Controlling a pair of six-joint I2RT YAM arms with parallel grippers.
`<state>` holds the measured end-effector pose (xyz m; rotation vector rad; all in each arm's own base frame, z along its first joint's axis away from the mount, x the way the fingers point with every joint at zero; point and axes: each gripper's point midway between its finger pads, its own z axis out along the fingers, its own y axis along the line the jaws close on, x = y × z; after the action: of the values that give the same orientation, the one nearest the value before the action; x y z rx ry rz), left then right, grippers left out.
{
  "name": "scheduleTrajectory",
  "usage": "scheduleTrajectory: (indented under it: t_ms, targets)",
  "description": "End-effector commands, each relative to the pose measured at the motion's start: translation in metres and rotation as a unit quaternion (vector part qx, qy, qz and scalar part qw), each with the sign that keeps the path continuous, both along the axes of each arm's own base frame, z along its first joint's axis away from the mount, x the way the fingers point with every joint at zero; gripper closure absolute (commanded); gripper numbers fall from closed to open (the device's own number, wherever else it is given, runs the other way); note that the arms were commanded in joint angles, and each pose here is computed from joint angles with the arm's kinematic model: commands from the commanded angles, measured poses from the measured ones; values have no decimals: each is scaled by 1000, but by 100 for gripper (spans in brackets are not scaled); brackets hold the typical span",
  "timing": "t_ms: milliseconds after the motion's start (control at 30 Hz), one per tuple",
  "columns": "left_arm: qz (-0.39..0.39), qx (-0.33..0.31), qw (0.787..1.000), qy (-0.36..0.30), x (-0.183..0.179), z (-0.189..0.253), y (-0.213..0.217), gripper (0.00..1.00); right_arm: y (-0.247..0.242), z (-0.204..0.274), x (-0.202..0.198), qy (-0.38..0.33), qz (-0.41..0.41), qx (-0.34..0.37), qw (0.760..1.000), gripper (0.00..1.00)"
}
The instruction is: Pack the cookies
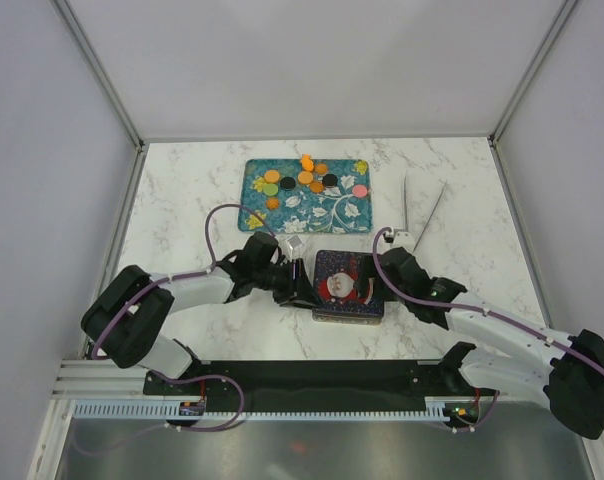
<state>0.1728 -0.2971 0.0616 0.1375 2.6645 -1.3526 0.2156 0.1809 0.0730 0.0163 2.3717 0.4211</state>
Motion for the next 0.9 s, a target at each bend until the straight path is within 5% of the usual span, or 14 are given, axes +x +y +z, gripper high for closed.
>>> scheduleTrajectory:
  t_ms: [0, 433, 867]
  targets:
    - [36, 88, 995, -35, 18, -31, 26, 80, 13, 15, 3, 4, 18, 33, 999, 9]
    - [20, 66, 996, -61, 22, -7, 19, 39, -5, 29, 28, 3, -5, 57, 998, 7]
    - [12, 48, 996, -73, 25, 5, 13, 32, -5, 15, 47, 25, -8, 83, 996, 8]
